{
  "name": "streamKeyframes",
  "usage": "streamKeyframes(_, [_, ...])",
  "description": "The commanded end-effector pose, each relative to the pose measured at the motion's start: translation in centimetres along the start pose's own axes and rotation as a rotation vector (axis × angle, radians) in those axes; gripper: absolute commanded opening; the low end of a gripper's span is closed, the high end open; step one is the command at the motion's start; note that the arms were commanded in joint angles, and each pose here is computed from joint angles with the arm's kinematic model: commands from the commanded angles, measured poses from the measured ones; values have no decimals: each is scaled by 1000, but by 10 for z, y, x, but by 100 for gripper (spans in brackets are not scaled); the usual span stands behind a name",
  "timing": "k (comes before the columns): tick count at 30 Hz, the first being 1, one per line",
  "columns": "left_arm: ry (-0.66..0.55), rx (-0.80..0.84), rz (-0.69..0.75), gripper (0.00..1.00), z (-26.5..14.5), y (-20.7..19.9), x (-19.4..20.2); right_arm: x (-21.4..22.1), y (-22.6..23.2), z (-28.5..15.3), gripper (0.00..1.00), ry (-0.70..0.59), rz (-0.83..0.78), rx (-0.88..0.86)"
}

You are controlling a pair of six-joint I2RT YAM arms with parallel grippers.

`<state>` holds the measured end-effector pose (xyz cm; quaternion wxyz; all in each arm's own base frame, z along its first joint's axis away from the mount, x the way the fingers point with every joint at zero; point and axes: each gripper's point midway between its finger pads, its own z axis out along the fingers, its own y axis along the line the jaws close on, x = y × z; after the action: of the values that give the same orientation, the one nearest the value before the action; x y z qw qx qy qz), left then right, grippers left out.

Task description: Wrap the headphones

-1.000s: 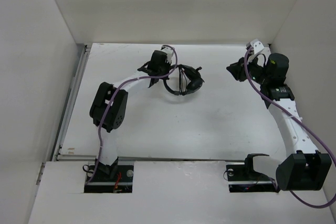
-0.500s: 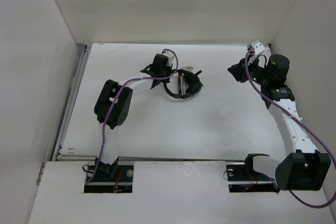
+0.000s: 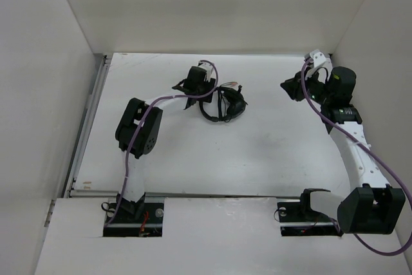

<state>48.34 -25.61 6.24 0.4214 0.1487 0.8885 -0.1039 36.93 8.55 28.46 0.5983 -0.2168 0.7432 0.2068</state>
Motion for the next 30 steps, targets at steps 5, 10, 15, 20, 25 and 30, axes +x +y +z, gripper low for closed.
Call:
streamKeyframes(5, [-228,126,4,75,-115,-21,-107,-12,-16,-6,32,-41,-15,67])
streamKeyframes(10, [-348,132,52,98,-208,-9,-156,-22,-66,-32,38,-78,50,290])
streamKeyframes(15, [-394,4,-47,100,-261,62,-152,-21,-97,-70,41,-122,134,436])
streamKeyframes(20, [-390,-147,-110,100,-289,126,-115,8,-108,-104,47,-106,178,543])
streamKeyframes(25, [-361,-261,-184,100,-306,172,-72,47,-105,-120,100,-8,202,568])
streamKeyframes(30, [-299,-312,-238,100,-313,198,-42,84,-101,-134,100,193,288,620])
